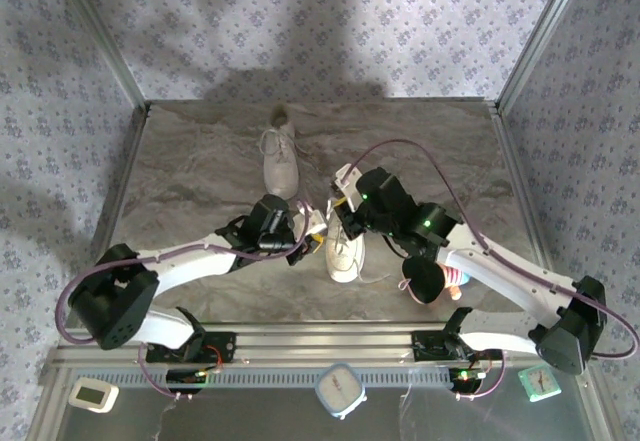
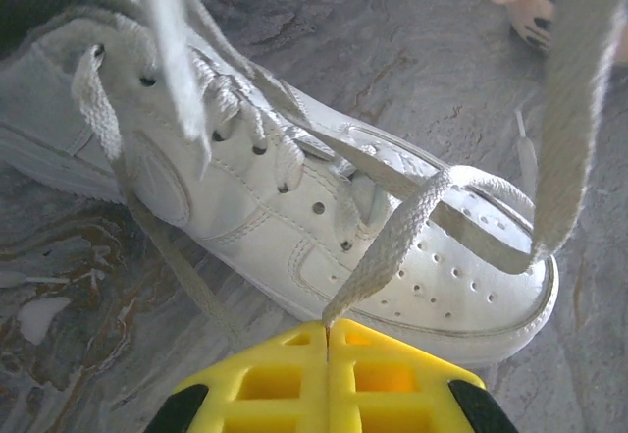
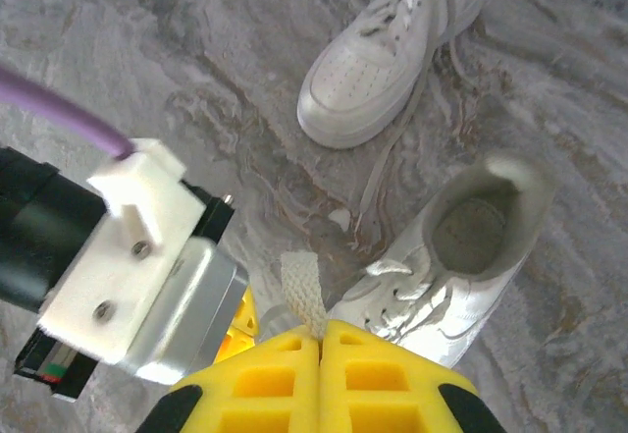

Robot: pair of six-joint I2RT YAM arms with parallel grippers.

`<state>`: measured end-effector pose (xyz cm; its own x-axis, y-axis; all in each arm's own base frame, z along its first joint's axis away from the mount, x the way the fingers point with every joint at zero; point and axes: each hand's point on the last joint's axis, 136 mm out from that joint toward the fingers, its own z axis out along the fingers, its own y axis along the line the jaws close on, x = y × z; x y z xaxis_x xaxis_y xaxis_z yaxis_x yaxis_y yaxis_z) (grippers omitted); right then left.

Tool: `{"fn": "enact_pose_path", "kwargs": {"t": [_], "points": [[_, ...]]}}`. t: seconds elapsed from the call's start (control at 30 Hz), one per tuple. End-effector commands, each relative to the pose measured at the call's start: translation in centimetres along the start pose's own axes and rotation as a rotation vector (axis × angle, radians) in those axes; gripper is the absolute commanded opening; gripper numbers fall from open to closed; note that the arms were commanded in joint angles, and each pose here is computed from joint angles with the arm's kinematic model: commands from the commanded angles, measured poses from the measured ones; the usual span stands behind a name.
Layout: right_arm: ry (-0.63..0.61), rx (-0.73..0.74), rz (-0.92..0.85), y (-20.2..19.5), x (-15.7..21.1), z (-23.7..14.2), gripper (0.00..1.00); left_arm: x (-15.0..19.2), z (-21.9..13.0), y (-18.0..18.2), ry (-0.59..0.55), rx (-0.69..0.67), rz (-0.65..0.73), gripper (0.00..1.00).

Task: Tie the shoes

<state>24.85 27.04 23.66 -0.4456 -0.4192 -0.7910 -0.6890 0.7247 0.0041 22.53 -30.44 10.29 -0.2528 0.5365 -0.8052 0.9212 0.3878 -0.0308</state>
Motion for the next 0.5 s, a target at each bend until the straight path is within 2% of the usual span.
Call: {"fn": "enact_pose_path", "kwargs": {"t": [0.0, 0.27, 0.47], "points": [[0.039, -0.016, 0.041, 0.1, 0.0, 0.1, 0.0, -0.5, -0.6, 0.8, -0.006, -0.074, 0.127, 0.0], [0.085, -0.056, 0.068, 0.7, 0.8, 0.8, 0.0, -1.1, -1.1, 2.3, 0.006, -0.185, 0.225, 0.0], [0.117, -0.079, 0.1, 0.9, 2.1, 1.5, 0.0, -1.6, -1.4, 2.5, 0.001, -0.196, 0.27, 0.0]]}}
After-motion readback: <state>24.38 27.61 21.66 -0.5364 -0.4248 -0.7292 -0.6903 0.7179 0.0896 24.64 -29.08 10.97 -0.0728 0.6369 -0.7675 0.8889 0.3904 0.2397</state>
